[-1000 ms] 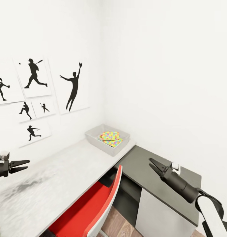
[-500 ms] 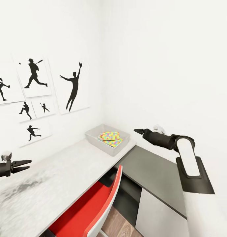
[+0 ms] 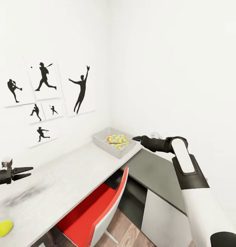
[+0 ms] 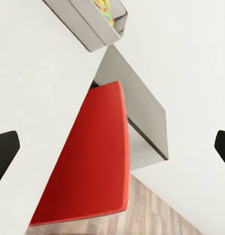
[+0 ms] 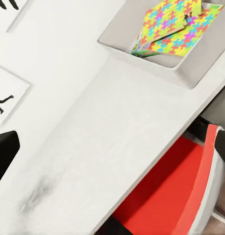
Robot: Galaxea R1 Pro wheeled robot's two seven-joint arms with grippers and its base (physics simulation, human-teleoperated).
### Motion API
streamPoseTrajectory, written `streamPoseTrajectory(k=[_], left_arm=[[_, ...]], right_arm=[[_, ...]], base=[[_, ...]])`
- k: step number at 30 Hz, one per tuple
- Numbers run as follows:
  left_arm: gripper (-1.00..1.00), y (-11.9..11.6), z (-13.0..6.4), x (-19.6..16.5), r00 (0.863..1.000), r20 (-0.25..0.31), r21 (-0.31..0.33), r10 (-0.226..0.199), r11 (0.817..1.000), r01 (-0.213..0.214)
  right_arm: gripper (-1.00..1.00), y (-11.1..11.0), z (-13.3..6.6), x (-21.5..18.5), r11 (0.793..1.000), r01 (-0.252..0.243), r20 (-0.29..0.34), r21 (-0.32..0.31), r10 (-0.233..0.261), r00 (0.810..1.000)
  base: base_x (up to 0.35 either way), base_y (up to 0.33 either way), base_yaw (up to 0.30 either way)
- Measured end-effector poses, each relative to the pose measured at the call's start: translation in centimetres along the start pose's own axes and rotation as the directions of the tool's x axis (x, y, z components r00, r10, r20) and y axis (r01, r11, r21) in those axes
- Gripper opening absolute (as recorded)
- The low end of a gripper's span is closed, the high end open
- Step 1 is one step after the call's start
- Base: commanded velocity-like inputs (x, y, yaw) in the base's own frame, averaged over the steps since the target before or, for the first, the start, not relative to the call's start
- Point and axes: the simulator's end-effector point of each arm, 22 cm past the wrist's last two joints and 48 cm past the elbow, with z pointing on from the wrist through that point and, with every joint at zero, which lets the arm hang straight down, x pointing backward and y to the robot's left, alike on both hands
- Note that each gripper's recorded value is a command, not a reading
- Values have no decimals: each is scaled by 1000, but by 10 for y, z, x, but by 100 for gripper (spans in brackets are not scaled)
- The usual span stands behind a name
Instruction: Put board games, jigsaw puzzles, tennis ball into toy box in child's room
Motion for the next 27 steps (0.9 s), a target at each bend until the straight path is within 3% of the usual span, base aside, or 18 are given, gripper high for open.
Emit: streamPoseTrajectory(k=[7, 15, 27], left_arm=[[100, 1, 0, 1, 1000, -1, -1, -2, 1000, 2], [100, 3, 0, 1, 1000, -2, -3, -5, 1000, 5], [100, 6, 2, 3, 1000, -6, -6, -11, 1000, 11]], right_arm=[[100, 4, 0, 0, 1000, 13, 2, -2, -13, 1000], [100, 14, 7, 12, 998, 58, -25, -2, -58, 998], [100, 23, 15, 21, 998, 61, -46, -19, -62, 997]], base=[[-220, -59, 271], [-24, -7, 283], [-1, 61, 274]])
